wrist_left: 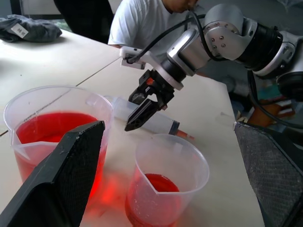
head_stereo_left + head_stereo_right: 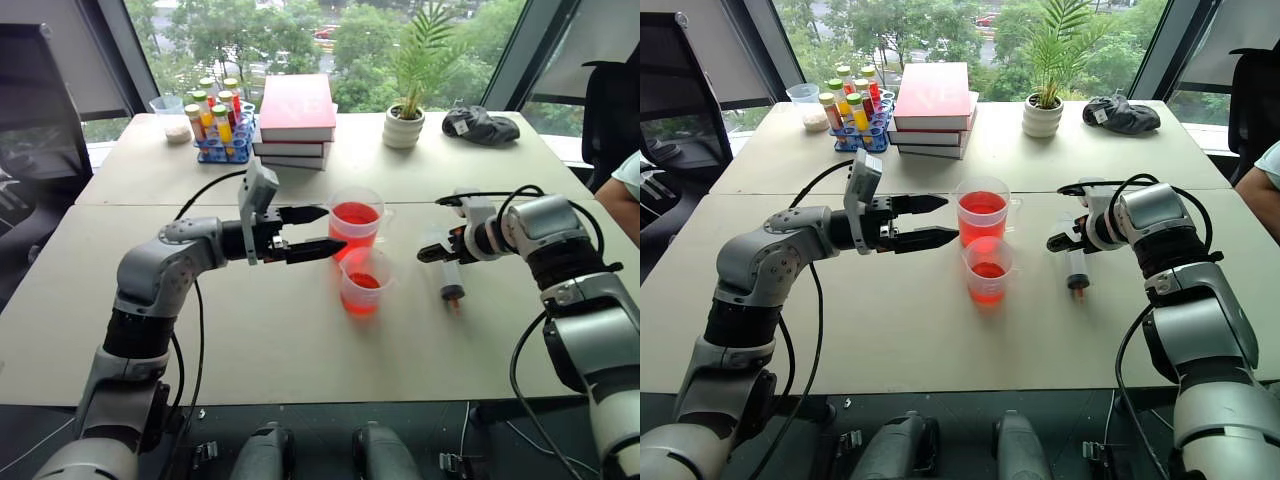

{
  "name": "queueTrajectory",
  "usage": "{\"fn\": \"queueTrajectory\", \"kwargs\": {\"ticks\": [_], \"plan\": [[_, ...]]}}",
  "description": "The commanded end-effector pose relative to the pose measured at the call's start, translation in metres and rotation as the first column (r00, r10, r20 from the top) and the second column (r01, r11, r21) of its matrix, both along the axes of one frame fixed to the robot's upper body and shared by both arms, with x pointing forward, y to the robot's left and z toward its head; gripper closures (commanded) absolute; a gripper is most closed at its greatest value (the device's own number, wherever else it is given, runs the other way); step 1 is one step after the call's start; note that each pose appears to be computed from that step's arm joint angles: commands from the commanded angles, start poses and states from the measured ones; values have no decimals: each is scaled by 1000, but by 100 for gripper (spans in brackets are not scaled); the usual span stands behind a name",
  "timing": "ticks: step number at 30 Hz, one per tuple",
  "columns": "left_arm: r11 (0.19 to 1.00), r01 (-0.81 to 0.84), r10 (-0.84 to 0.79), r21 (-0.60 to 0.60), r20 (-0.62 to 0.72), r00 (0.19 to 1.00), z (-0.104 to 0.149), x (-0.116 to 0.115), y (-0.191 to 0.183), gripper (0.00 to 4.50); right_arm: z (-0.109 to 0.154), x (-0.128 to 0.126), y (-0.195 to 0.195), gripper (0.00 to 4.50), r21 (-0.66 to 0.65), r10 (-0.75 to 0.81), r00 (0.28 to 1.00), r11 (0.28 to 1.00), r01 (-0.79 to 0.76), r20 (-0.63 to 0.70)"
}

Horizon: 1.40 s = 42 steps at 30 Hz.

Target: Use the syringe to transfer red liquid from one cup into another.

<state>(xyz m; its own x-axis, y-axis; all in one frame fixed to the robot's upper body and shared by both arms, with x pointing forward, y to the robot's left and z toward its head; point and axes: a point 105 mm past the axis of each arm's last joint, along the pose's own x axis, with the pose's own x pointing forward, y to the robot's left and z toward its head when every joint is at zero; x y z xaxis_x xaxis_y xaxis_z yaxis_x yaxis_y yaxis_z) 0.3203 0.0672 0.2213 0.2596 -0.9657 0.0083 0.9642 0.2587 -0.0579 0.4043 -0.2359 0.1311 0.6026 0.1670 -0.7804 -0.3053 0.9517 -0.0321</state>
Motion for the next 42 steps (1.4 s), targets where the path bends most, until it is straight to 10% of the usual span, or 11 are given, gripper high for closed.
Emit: {"fn": "queueTrajectory", "kwargs": {"ticks": [1,5,11,16,22,26,32,42], "plan": [[1000,-1,2,-25,38,999,9,-4,3,0,4,7,-3,148,-37,11,1000,999,-11,20],[1000,-8,9,-28,35,999,10,-4,5,0,1,7,-3,305,-47,35,999,998,-34,2],[1000,-17,17,-22,39,999,13,-1,13,0,20,10,-7,305,-29,22,998,999,-20,55],[999,-31,32,-35,48,998,23,5,22,0,99,16,-2,305,89,29,938,994,-64,346],[998,-44,46,-40,68,997,32,15,27,0,215,-12,43,305,181,82,554,897,-404,828],[999,-31,35,-45,80,996,39,19,30,0,247,-33,75,305,191,7,330,803,-565,944],[999,-15,19,-43,104,994,49,26,27,0,241,-47,115,305,146,-100,106,680,-719,989],[998,-18,25,-54,128,991,54,32,14,0,163,-26,138,305,199,-141,141,700,-686,980]]}}
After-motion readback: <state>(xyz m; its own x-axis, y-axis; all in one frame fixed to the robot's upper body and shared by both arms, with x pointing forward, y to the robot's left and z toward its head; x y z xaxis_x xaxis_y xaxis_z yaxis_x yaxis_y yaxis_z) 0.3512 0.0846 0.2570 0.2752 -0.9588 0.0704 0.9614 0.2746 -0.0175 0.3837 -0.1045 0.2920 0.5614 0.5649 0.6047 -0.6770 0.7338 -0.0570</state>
